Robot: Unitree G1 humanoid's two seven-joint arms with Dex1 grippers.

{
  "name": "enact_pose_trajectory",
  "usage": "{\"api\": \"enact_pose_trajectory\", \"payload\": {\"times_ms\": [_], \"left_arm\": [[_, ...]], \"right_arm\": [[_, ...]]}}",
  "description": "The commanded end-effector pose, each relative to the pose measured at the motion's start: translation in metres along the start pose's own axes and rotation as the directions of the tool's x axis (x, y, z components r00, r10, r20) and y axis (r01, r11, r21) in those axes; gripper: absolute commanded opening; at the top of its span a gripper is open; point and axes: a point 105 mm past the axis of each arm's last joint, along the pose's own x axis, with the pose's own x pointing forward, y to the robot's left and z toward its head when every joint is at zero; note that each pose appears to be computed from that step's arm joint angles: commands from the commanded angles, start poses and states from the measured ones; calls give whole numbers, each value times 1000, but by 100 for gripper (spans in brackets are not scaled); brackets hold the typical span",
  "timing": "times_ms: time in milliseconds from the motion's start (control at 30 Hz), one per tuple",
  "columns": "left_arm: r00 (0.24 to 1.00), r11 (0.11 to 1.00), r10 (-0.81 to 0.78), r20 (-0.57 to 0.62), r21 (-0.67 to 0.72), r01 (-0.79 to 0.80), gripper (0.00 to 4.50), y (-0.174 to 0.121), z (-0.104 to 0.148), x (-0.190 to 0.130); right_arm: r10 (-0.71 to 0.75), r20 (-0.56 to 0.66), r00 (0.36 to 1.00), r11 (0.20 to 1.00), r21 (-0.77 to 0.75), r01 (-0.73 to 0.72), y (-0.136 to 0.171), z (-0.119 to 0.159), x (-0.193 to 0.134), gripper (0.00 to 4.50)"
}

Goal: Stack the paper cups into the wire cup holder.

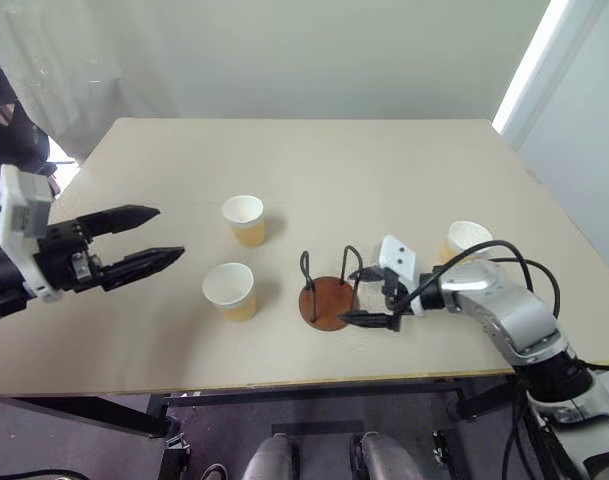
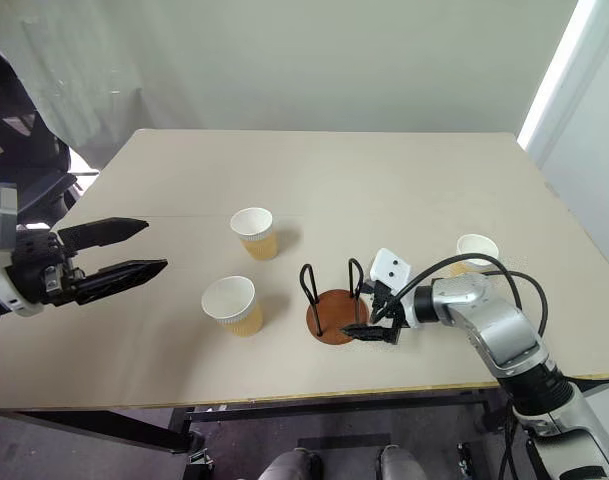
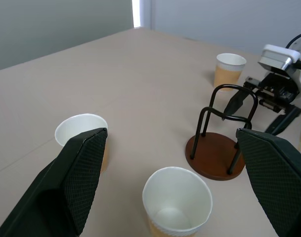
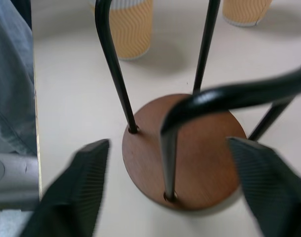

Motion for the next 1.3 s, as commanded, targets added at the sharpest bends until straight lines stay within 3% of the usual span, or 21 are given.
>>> {"api": "enact_pose_trajectory", "payload": {"times_ms": [33,233,433,733,933,1267,1300], "left_arm": [[1000,997,-19,10,74,18,450,1,19,-2],[993,991,-118,-6,58,118,450,-10,38,-9],[972,974,-227,-59,3,227,450,-27,31,0],[934,934,-356,41,-18,357,450,-60,18,41],[942,941,-334,14,-61,334,450,-69,-4,45],[960,958,-281,-6,-59,281,450,-68,-7,38],[961,959,-278,-7,-58,277,450,-68,-7,38]], "right_arm": [[5,-29,1000,997,-82,-8,-5,9,-26,446],[-57,-185,981,989,-143,31,-22,3,-111,446],[-231,-222,947,949,-265,170,-49,29,-165,446],[-315,-329,890,938,-249,240,-94,-5,-156,446],[-286,-363,887,951,-219,217,-104,-22,-143,446],[-247,-422,872,964,-196,179,-108,-46,-129,446],[-255,-427,867,962,-199,185,-110,-48,-128,430]]}}
